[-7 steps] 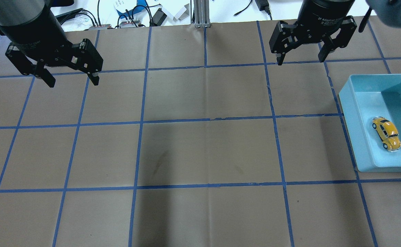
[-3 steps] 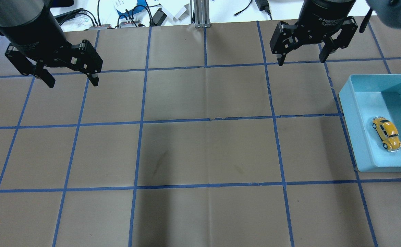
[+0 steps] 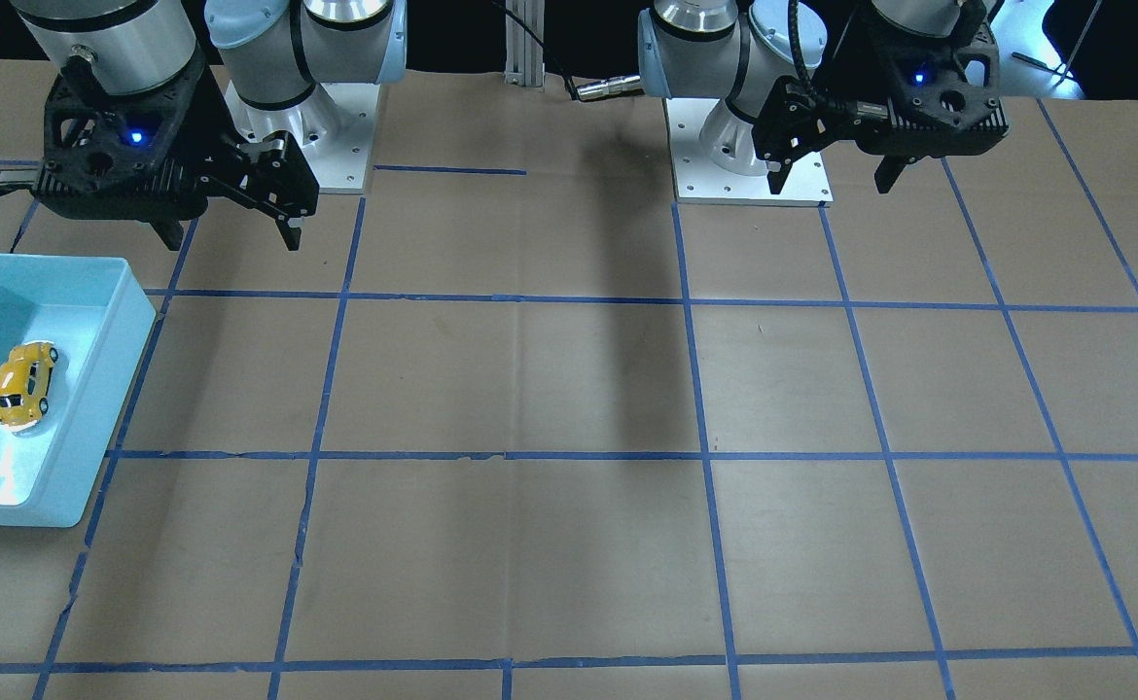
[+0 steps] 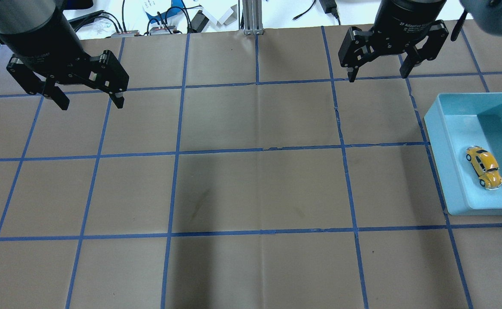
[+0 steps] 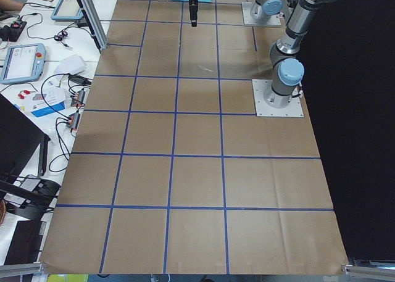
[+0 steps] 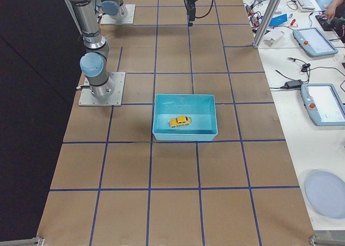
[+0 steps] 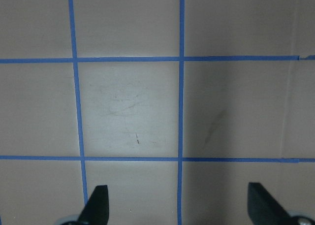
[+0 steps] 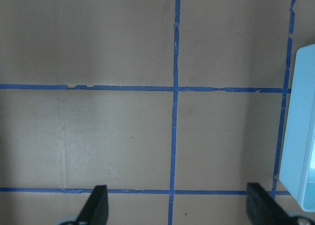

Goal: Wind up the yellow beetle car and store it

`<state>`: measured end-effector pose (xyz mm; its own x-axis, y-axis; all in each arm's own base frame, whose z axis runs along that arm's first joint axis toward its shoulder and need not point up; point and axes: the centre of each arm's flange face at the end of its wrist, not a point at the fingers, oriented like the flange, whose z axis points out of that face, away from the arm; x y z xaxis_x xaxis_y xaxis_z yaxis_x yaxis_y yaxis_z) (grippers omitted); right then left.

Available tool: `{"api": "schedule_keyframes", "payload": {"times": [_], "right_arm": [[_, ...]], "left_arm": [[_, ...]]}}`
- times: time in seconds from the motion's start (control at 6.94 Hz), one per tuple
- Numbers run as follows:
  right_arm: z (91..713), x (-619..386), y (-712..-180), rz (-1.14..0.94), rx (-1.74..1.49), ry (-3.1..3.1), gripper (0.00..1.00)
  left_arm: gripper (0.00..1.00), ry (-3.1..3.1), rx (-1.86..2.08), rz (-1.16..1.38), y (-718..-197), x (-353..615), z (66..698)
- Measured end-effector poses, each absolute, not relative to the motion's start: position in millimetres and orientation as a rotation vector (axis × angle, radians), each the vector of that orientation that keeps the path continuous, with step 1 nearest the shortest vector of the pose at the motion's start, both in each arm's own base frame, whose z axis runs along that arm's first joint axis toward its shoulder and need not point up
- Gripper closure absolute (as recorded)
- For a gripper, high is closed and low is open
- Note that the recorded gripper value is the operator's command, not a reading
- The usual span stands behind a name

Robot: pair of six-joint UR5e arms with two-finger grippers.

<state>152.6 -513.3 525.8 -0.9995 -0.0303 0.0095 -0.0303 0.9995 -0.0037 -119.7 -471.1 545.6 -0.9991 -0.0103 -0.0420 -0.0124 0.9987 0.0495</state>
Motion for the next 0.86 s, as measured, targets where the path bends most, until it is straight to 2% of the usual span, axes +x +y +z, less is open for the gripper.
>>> {"api": "schedule_keyframes", "payload": {"times": [0.86], "right_arm": [[529.6,141.7,-515.9,0.010,0.031,-3.134,0.00]], "left_arm": [[0.00,3.099,-0.018,0.078,-471.5,-121.1,545.2]]}}
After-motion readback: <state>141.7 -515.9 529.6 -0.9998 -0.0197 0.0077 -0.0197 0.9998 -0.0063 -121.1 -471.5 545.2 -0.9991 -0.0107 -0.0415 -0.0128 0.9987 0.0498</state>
